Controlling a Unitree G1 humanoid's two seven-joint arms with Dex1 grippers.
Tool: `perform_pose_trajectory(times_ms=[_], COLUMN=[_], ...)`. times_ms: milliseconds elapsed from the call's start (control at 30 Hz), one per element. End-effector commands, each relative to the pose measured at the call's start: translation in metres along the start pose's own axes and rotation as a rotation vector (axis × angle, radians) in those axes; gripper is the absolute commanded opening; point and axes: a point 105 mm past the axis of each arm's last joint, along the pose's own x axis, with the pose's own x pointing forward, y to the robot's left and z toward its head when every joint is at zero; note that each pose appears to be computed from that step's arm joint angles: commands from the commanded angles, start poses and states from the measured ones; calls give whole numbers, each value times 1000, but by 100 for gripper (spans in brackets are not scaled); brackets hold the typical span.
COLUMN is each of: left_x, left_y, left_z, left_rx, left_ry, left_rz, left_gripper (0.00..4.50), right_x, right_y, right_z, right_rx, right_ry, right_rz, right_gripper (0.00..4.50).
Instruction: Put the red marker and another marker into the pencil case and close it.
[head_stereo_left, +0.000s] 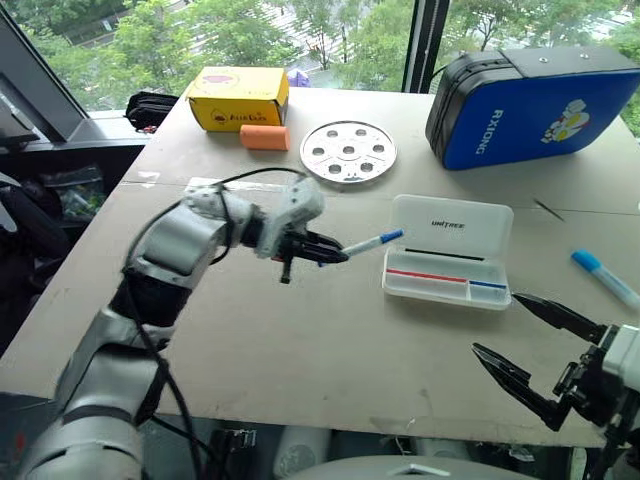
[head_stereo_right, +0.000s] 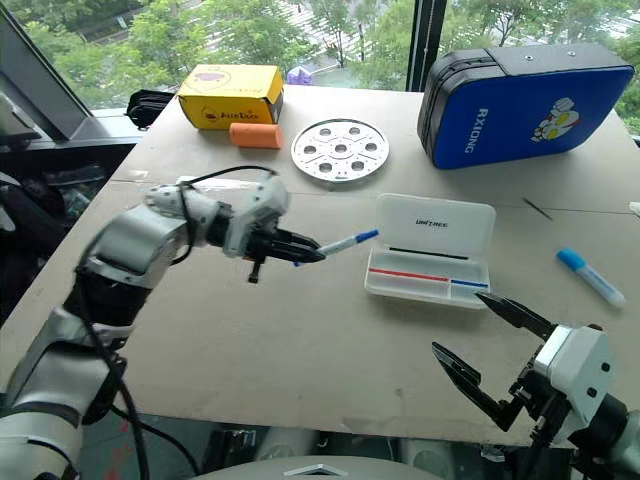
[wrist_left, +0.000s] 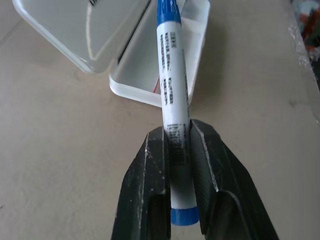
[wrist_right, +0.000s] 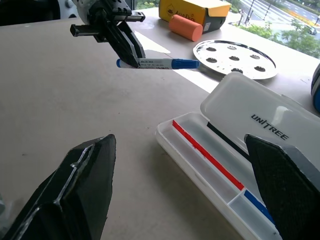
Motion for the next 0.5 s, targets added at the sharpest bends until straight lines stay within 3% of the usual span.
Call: perform_pose_trajectory(times_ms=[33, 333, 400, 433, 500], left_x=[40, 95, 98, 99, 95], left_y=[15, 40, 40, 40, 38], left_z=[13, 31, 33, 36, 42], left_rx=[104, 216, 222, 218, 194], left_ry=[71, 156, 156, 147, 115], left_rz=[-31, 9, -1, -2, -7], left_gripper=[5, 5, 108, 124, 214], right_x=[-8, -17, -19, -20, -21], right_y=[1, 5, 5, 5, 3], right_z=[11, 11, 11, 10, 7], right_rx=[-65, -63, -59, -54, -44], right_ry=[-17, -12, -4, 1, 24], right_rz=[-36, -97, -113, -122, -145], right_gripper=[414, 414, 414, 414, 414])
